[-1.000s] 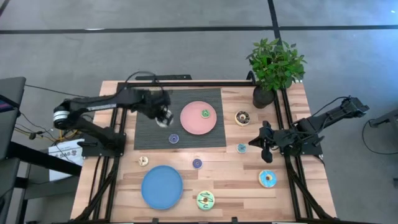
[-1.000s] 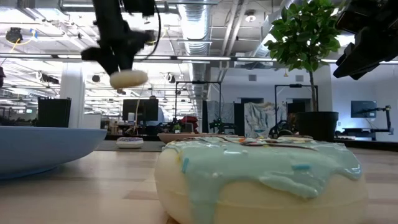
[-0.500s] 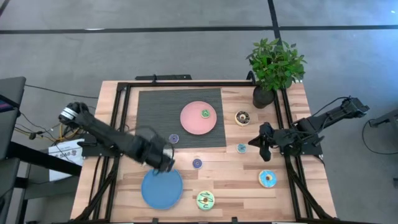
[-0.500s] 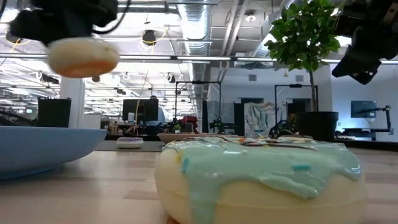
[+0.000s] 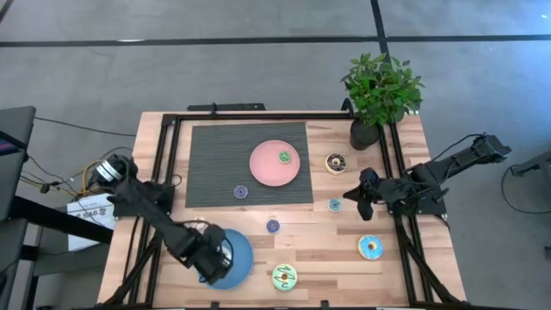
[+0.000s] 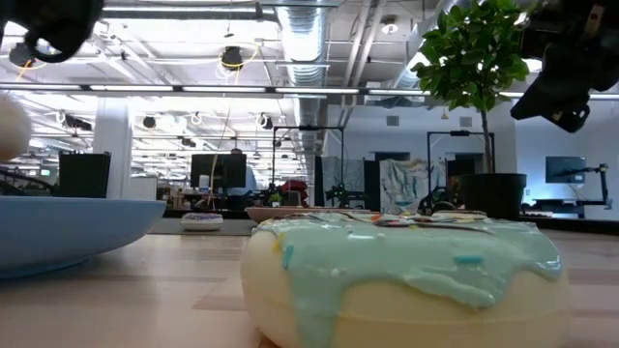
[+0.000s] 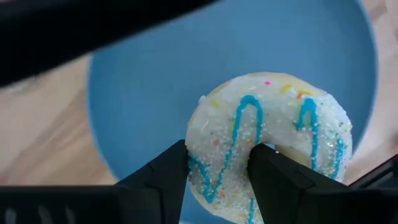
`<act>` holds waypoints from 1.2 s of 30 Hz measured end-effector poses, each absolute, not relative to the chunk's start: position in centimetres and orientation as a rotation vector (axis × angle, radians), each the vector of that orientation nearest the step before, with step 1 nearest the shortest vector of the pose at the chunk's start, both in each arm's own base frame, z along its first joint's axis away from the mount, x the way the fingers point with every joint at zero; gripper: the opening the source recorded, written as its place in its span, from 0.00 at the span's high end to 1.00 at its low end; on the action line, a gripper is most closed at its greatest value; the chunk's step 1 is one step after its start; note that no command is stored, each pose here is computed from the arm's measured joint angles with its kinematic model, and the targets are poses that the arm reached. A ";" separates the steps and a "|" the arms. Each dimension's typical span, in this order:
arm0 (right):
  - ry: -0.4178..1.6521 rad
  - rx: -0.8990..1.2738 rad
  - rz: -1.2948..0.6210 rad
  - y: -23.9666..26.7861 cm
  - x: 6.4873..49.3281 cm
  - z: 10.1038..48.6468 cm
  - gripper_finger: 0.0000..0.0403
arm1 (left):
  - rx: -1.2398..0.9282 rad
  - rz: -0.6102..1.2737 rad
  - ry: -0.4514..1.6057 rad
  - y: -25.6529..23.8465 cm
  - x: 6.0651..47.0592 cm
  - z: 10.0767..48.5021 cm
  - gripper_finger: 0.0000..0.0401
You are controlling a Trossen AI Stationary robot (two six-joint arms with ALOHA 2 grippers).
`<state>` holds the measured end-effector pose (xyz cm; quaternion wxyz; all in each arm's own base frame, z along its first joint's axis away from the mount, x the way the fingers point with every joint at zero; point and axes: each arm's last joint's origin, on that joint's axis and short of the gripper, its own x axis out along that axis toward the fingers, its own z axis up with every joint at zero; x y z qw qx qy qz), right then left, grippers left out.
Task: Pick & Place donuts
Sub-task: Put the big white donut on the blue plate, then put the small light blue donut on the pink plate
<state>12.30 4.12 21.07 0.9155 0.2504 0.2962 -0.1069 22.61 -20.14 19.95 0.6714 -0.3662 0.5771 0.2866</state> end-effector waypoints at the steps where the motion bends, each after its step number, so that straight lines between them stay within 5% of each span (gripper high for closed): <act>1: 0.608 0.528 -0.224 4.1 12.3 21.1 1.00 | -0.817 0.642 1.305 -20.5 22.4 19.8 0.62; 19: 0.699 0.529 -0.278 4.8 13.5 19.7 1.00 | -0.703 0.650 1.343 -22.2 21.2 18.0 0.60; 36: 0.680 0.539 -0.268 4.9 13.7 19.8 1.00 | -0.726 0.641 1.397 -22.2 21.2 18.0 0.42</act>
